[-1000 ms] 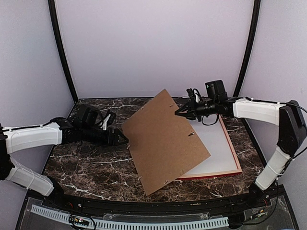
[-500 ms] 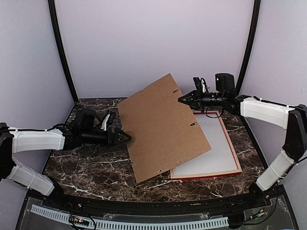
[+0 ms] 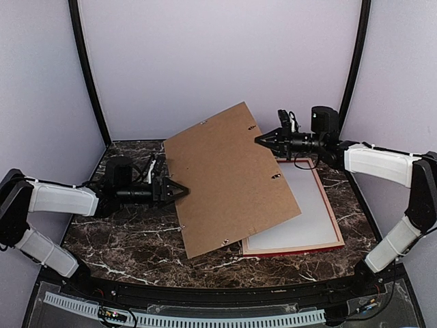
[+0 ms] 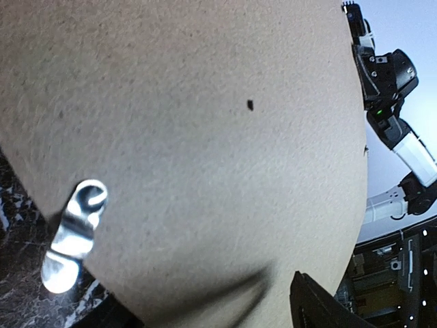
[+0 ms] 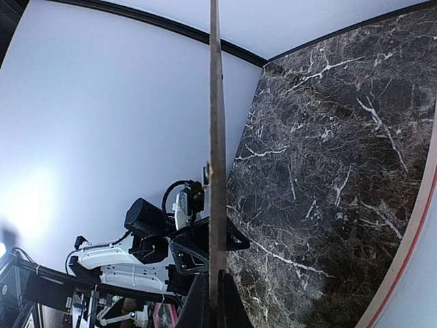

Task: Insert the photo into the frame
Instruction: Pass from the right arm to the left

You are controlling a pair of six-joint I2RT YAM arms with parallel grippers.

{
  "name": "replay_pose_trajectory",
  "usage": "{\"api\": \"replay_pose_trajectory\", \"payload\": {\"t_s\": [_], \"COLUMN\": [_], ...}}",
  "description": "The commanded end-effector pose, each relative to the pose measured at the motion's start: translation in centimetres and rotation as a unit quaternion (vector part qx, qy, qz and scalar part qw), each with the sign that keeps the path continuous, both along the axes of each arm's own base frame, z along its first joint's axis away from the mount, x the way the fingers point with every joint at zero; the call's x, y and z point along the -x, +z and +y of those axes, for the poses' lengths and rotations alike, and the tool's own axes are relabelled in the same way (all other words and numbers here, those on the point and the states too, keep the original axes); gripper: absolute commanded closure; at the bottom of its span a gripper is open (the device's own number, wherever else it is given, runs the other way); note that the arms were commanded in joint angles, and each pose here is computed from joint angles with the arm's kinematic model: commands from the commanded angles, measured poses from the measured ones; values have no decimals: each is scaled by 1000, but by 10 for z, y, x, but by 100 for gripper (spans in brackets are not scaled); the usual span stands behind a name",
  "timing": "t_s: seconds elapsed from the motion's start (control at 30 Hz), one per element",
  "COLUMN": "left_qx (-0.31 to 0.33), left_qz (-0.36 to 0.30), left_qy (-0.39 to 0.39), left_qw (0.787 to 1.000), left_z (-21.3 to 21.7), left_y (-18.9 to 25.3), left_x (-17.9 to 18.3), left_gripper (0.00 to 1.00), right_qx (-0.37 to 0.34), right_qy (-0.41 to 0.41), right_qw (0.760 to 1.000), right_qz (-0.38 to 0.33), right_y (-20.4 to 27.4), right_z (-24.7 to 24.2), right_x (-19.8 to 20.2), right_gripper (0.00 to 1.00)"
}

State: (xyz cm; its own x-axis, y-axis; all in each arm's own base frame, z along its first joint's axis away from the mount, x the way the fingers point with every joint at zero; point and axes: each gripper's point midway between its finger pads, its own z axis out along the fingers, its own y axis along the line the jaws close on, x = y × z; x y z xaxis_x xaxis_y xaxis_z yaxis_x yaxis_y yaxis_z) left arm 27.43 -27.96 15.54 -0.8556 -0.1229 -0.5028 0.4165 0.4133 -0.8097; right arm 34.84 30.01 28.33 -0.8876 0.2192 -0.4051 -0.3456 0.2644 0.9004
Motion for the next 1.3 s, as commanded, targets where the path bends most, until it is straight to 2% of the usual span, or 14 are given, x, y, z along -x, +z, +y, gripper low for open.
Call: {"api": "replay_pose_trajectory", "payload": {"t_s": [0.0,0.77,1.03,1.13,1.27], "left_qx": [54,110,128,138,148], "left_qz": [-27,-63,-68,-66,-56], "left_qy": [-27,-42,-46,-46,-47], "left_qw": [998,991,988,987,986], "left_z": [-7,0,-1,-1,0], "left_y": [22,72,89,97,108], "left_x": [3,10,9,9,10], "left_gripper": [30,79,99,100,100], "right_qx": [-48,-30,-27,-24,-17], "right_qy": [8,-17,-15,-15,-18], "right_qw": [997,999,999,1000,1000], "right_qz": [-52,-21,-9,-5,2], "right_y": [41,-22,-42,-49,-59], "right_z": [-3,-22,-22,-22,-24], "right_x": [8,-12,-12,-12,-14], "right_gripper": [100,100,89,84,69]}}
